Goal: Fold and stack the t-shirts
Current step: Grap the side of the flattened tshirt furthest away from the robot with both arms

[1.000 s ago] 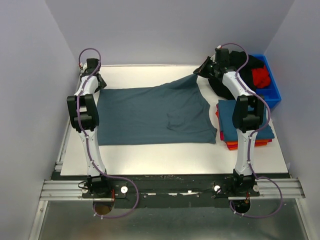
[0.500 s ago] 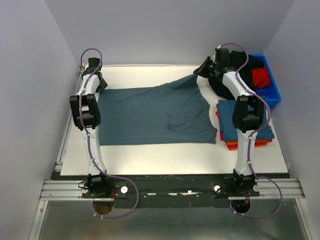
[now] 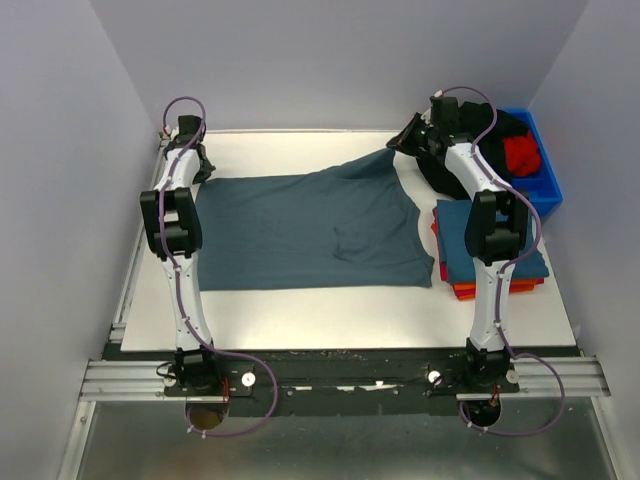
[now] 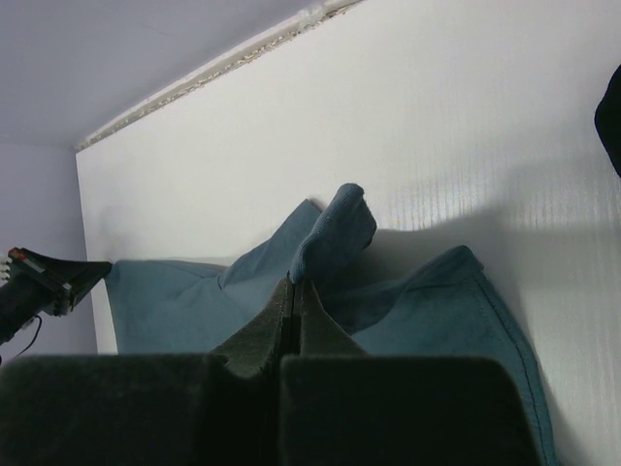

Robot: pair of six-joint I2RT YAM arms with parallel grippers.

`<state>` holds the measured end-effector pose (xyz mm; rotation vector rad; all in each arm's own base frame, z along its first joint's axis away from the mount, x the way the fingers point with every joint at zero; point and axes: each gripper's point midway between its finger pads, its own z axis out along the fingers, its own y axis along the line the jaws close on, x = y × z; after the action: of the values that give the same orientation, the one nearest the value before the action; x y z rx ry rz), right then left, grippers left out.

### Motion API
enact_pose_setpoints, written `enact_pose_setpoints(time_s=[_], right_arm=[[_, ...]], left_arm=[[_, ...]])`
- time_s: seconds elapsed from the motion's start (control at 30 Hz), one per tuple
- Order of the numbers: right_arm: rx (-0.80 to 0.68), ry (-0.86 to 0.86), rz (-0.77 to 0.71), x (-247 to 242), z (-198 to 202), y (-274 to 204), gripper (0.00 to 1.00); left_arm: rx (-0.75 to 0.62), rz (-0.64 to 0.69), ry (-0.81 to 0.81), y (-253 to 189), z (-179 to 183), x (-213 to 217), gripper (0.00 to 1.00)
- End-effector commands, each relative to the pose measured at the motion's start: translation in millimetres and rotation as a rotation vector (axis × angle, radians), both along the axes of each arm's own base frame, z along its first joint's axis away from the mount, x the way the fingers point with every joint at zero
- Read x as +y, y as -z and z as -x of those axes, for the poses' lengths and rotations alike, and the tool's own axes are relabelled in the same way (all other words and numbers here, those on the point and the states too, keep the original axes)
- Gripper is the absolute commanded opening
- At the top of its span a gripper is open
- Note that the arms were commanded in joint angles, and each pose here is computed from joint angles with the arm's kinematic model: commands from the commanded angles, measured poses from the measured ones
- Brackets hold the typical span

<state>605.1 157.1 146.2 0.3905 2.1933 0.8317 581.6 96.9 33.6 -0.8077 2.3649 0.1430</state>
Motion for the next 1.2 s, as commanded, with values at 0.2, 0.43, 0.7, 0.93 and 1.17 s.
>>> enact_pose_setpoints(time_s=[0.2,0.43,0.7,0.93,1.17], right_arm=[[-0.033,-0.016,-0.014,-6,4,-27,0.01],[-0.012,-0.030,-0.013,-5,19,-23,0.01],[-0.007,-0.054,0.015,-4,42,-29,0.01],[-0.003,-0.058,0.053,-3,70,-32,0.01],[-0.011,-0.064,0.093,0,103,-40,0.01]], left_arm=[[-0.109,-0.080,0.008,-36,8,6,0.00],[-0.204,-0.105,0.001,-59,20,7,0.00],[-0.245,-0.124,-0.030,-77,36,15,0.00],[-0.285,-0.119,-0.031,-84,54,11,0.00],[-0.318,-0.157,-0.086,-99,78,17,0.00]])
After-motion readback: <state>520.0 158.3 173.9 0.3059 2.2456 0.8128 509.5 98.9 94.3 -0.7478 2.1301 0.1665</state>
